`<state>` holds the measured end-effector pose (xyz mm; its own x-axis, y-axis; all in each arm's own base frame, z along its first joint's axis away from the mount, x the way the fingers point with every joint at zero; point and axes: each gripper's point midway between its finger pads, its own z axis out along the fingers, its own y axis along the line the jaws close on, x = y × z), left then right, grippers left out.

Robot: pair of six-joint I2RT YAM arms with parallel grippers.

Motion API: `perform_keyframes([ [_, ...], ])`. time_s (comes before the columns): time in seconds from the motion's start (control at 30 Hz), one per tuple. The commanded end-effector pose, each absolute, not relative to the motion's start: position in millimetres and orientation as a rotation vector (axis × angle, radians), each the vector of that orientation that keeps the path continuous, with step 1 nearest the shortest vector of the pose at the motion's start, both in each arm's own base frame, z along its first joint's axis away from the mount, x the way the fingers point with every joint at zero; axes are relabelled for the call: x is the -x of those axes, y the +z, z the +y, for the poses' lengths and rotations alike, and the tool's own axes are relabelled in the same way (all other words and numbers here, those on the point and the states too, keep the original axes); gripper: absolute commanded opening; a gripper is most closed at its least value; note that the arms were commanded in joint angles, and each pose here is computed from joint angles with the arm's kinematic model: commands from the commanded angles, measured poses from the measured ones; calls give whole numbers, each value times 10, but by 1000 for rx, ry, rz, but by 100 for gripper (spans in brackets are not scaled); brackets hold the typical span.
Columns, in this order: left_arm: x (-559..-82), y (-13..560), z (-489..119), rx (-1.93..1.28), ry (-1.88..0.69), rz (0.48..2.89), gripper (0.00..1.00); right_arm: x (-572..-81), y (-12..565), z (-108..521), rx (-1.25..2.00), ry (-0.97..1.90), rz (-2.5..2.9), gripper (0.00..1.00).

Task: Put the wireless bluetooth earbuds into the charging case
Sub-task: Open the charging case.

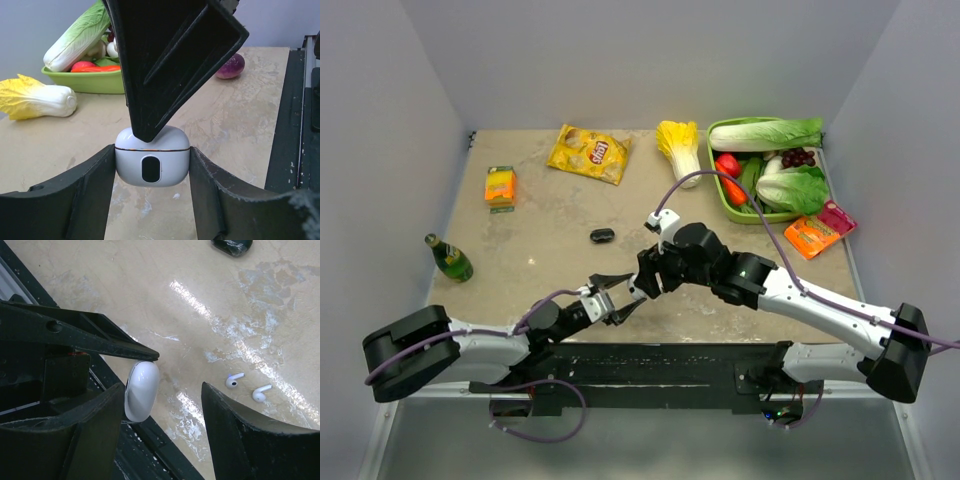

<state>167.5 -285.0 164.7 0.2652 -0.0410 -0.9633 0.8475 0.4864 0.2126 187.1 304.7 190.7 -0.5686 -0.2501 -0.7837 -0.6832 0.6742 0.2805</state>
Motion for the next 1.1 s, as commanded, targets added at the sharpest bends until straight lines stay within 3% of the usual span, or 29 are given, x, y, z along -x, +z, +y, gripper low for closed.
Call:
perform_keyframes([
  [0.0, -1544, 2811, -2693, -632, -765, 758, 0, -1954, 2088, 3142, 707, 764, 2076, 66],
  [1.07, -1543, 2831, -2659, -628, -730, 764, 0, -2051, 2084, 2858, 583, 641, 2087, 63],
])
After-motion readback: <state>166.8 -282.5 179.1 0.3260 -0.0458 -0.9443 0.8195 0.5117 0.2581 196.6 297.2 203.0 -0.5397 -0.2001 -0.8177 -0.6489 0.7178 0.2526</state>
